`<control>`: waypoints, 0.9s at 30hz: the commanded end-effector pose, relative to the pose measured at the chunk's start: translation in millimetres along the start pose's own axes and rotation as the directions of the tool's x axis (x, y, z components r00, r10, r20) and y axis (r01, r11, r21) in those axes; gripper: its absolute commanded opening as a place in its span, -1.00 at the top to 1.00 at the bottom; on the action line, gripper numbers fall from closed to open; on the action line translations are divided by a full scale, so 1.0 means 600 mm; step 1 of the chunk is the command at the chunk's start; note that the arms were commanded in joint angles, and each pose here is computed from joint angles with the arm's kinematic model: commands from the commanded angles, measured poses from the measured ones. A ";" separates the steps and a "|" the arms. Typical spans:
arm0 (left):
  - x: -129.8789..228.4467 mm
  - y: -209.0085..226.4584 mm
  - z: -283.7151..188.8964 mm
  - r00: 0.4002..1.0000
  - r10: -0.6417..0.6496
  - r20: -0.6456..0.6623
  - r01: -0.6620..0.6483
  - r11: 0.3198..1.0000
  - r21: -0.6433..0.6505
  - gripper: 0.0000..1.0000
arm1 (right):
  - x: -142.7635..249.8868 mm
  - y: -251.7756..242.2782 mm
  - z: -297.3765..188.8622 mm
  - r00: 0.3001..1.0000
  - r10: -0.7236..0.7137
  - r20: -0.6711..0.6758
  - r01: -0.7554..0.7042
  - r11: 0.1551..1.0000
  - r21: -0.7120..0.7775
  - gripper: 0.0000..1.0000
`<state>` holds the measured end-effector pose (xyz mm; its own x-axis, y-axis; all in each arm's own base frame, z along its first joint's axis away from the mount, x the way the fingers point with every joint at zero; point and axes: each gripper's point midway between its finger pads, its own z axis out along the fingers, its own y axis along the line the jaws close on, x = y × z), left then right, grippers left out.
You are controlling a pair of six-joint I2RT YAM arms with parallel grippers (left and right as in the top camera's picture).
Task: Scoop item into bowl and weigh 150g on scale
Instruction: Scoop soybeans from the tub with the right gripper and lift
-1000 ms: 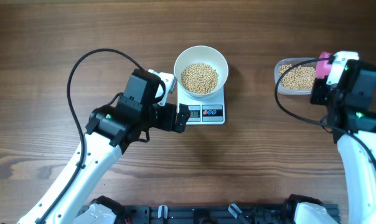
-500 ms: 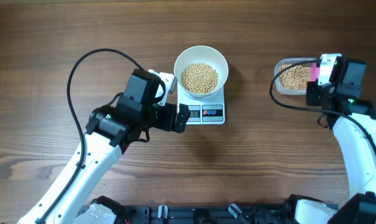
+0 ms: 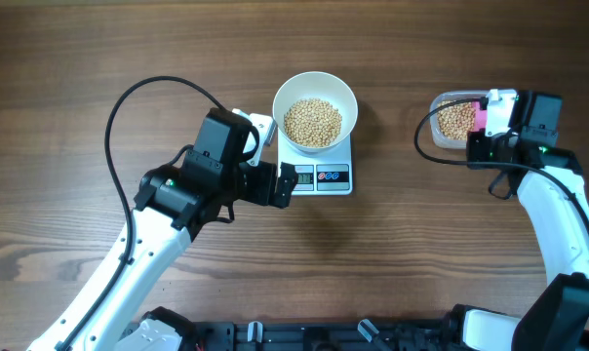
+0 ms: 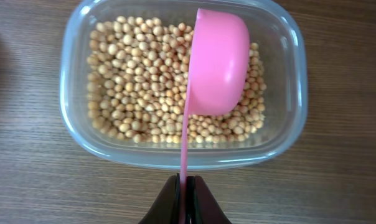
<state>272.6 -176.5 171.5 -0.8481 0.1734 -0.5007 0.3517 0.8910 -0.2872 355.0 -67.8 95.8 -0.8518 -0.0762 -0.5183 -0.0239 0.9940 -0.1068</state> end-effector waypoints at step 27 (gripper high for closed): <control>-0.002 -0.005 -0.004 1.000 0.021 0.010 -0.021 1.000 0.009 -1.00 | -0.014 0.060 -0.029 0.945 0.327 -0.023 -0.305 0.853 -0.424 0.91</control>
<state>272.5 -176.5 171.4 -0.8482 0.1734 -0.5004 0.3516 0.8910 -0.2871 348.2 -46.0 100.7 -0.8358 0.2081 -0.5081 0.0598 0.9544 0.2925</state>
